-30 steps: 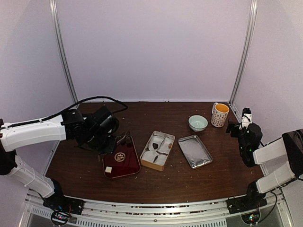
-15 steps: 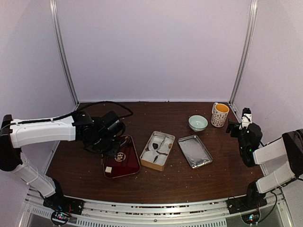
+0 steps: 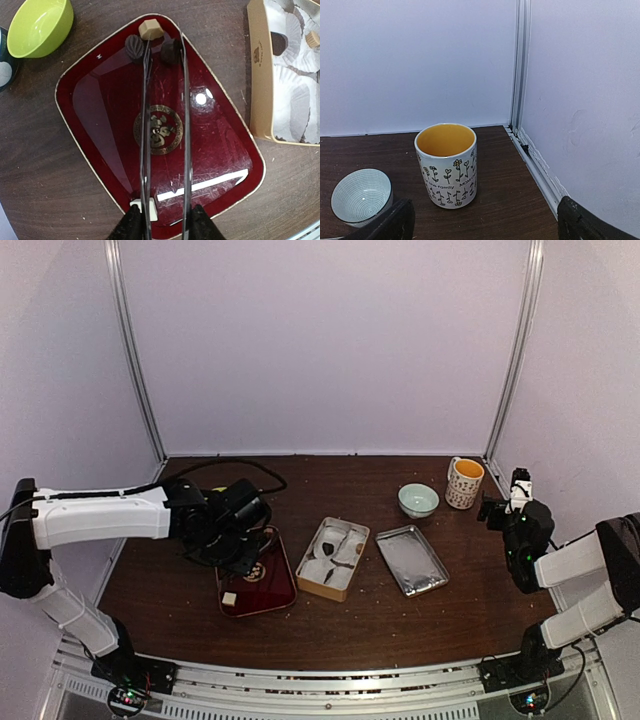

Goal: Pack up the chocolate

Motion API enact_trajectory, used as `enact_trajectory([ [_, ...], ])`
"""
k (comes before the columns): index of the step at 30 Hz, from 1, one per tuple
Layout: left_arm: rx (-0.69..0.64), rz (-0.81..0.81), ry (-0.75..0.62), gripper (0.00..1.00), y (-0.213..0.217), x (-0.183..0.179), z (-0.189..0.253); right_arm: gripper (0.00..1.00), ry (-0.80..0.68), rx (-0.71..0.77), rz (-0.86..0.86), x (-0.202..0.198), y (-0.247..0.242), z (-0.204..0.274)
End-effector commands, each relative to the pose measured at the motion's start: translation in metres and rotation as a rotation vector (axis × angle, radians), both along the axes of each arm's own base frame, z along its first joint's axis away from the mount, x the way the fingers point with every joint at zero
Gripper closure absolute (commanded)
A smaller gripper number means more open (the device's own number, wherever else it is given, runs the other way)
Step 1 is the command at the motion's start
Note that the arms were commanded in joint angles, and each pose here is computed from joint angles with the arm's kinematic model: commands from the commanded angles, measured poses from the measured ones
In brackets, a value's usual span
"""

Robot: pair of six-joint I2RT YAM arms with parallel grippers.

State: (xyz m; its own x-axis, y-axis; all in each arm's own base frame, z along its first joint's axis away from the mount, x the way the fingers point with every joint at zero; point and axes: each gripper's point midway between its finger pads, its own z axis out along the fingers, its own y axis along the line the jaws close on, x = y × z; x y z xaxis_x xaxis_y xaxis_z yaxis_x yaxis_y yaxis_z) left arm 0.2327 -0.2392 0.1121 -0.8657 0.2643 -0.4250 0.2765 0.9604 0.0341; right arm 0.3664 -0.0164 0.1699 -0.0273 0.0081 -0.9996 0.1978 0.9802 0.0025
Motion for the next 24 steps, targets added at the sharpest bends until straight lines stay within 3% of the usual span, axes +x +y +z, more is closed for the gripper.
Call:
enact_trajectory([
  [1, -0.033, -0.003, -0.027, 0.68, -0.01, 0.011, 0.01, 0.0, -0.015, 0.01, -0.016, 0.002, -0.004, 0.005],
  [13, -0.044, -0.011, -0.015, 0.73, -0.015, 0.011, 0.011, 0.0, -0.014, 0.012, -0.016, 0.002, -0.004, 0.005],
  [24, -0.115, -0.026, -0.056, 0.77, -0.013, 0.007, 0.043, 0.0, -0.015, 0.012, -0.016, 0.002, -0.004, 0.005],
])
